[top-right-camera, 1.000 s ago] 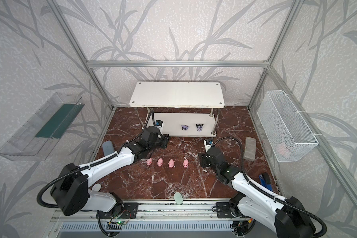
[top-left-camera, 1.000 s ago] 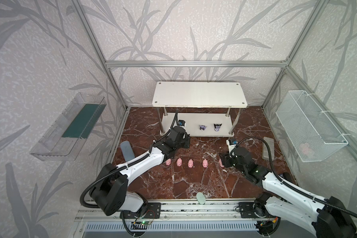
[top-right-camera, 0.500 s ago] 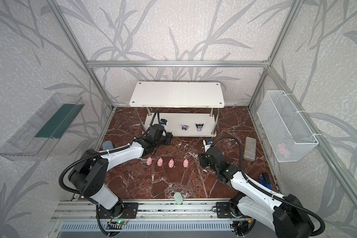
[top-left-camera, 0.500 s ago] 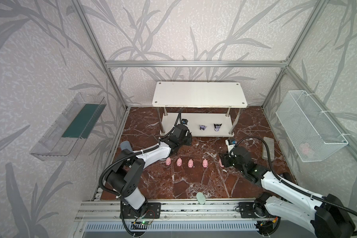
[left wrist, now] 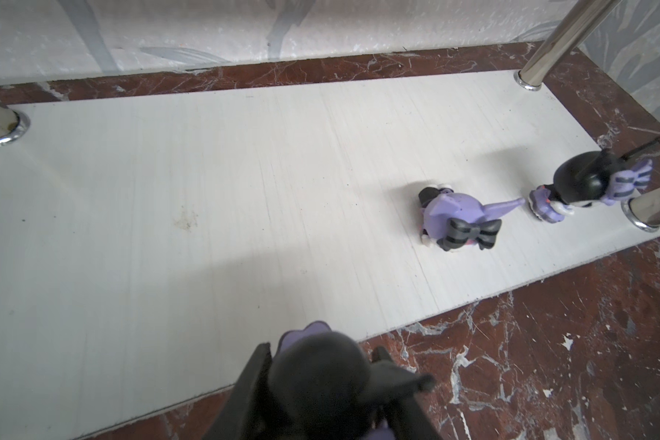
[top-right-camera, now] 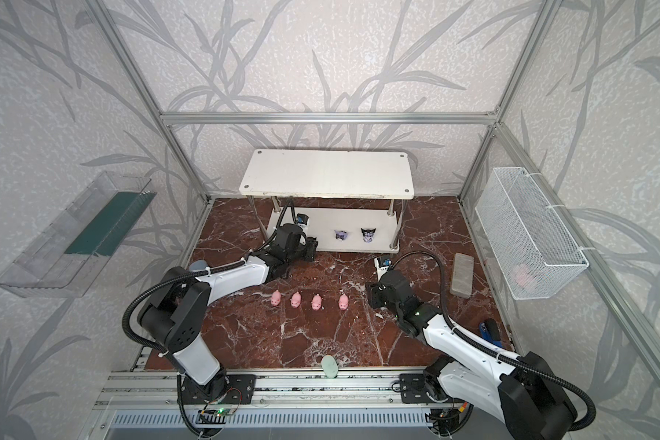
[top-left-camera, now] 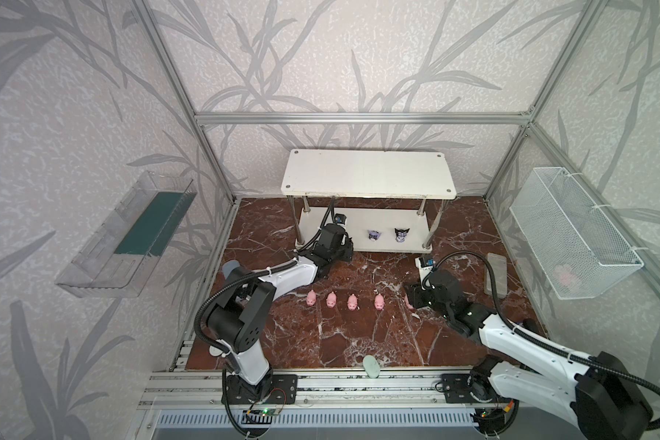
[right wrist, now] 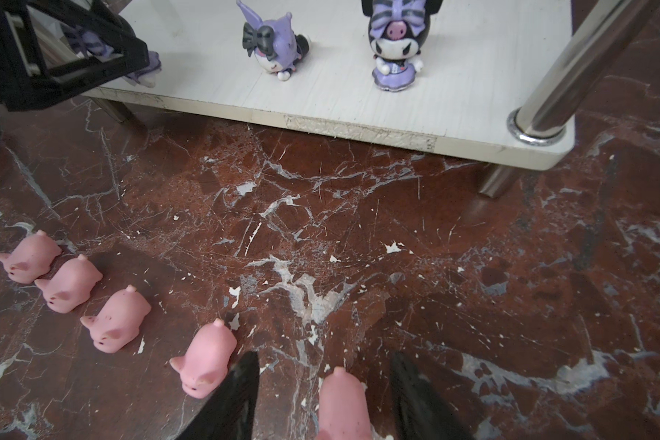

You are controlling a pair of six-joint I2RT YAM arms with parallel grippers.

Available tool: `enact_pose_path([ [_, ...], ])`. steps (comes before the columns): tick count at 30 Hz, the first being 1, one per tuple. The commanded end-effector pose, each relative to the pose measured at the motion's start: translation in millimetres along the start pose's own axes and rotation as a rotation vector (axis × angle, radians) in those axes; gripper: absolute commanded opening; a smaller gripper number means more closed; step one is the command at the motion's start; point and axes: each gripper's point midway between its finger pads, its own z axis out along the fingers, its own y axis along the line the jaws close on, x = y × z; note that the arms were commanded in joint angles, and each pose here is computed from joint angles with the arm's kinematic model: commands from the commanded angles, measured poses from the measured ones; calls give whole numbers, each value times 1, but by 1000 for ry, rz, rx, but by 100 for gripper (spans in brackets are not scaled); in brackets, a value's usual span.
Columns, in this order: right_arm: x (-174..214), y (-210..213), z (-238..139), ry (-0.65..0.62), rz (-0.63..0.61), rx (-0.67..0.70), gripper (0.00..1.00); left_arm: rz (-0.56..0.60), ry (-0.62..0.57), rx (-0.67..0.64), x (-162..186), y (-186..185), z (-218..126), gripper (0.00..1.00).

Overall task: Place and organize the plastic toys onto the shelf
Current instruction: 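Lower the black figurine onto the lower shelf and open the left gripper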

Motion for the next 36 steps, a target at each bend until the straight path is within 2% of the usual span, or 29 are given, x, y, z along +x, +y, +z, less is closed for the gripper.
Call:
enact_pose_path([
  [1, -9, 2, 1, -28, 7, -8, 56, 25, -76, -16, -25, 3, 5, 34],
  [11, -4, 2, 6, -15, 13, -14, 56, 21, -107, -40, -23, 13, 19, 34],
  [36, 2, 4, 19, 11, 21, -17, 56, 9, -79, -63, -27, 37, 44, 35],
])
